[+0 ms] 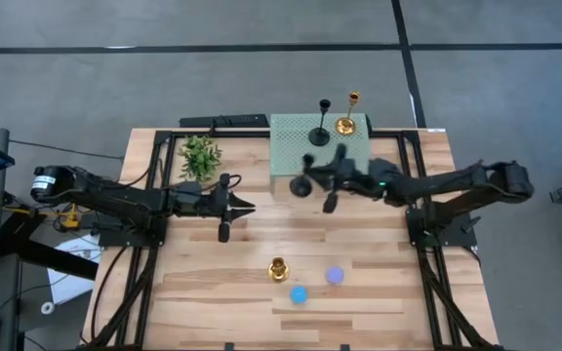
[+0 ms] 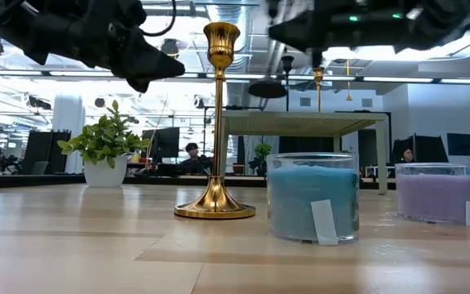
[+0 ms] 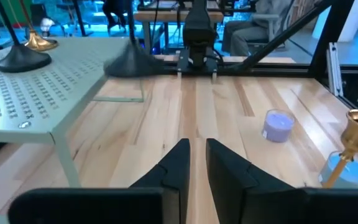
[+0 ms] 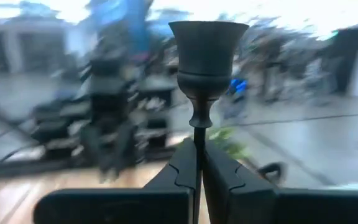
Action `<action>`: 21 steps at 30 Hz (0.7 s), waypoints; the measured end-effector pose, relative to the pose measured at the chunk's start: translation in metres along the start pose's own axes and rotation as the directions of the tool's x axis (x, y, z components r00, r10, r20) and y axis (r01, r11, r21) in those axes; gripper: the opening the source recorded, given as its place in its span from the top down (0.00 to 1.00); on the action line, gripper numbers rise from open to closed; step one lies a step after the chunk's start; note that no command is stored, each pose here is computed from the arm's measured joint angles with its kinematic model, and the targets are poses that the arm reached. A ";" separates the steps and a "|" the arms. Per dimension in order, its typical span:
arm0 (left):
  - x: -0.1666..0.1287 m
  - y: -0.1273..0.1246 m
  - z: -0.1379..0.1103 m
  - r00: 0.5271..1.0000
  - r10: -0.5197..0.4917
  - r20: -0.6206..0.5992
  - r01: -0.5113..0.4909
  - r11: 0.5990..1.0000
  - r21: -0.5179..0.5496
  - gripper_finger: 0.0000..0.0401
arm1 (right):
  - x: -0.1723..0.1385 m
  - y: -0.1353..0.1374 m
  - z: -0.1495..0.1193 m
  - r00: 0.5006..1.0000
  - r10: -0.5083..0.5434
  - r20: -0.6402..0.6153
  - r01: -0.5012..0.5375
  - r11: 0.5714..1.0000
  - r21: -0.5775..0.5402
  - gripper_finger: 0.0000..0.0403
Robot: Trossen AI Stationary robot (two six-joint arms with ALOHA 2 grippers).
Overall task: Pick & Place candle stick holders
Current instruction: Align the black candle holder with the other black candle holder on the shelf
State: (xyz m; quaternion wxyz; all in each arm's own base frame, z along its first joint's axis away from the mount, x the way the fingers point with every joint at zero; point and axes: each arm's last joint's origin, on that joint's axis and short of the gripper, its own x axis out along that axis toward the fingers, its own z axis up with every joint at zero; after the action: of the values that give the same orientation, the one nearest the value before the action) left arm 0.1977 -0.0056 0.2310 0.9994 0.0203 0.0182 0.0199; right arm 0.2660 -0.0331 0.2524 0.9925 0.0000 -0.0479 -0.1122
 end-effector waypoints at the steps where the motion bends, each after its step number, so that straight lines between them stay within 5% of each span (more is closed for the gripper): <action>1: 0.000 0.000 0.000 1.000 0.001 0.000 -0.001 1.000 -0.001 0.87 | -0.008 -0.003 0.000 0.999 -0.042 0.019 0.042 0.999 0.003 1.00; 6: 0.000 0.001 0.000 1.000 0.024 -0.001 -0.024 1.000 -0.001 0.87 | -0.027 -0.016 -0.012 0.987 -0.159 -0.002 0.159 0.987 0.020 1.00; 15: 0.000 0.001 0.000 1.000 0.031 0.004 -0.031 1.000 -0.002 0.87 | -0.018 -0.041 0.001 0.976 -0.215 0.042 0.215 0.977 0.005 1.00; 21: 0.000 0.001 0.000 1.000 0.031 0.004 -0.031 1.000 -0.002 0.87 | -0.012 -0.053 0.007 0.965 -0.259 -0.036 0.260 0.966 0.003 1.00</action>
State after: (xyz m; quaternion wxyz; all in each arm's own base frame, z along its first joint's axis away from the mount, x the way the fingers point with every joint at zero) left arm 0.1980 -0.0047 0.2310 0.9990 0.0196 0.0160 0.0356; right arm 0.2423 -0.0820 0.2574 0.9700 0.0121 -0.0304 -0.2409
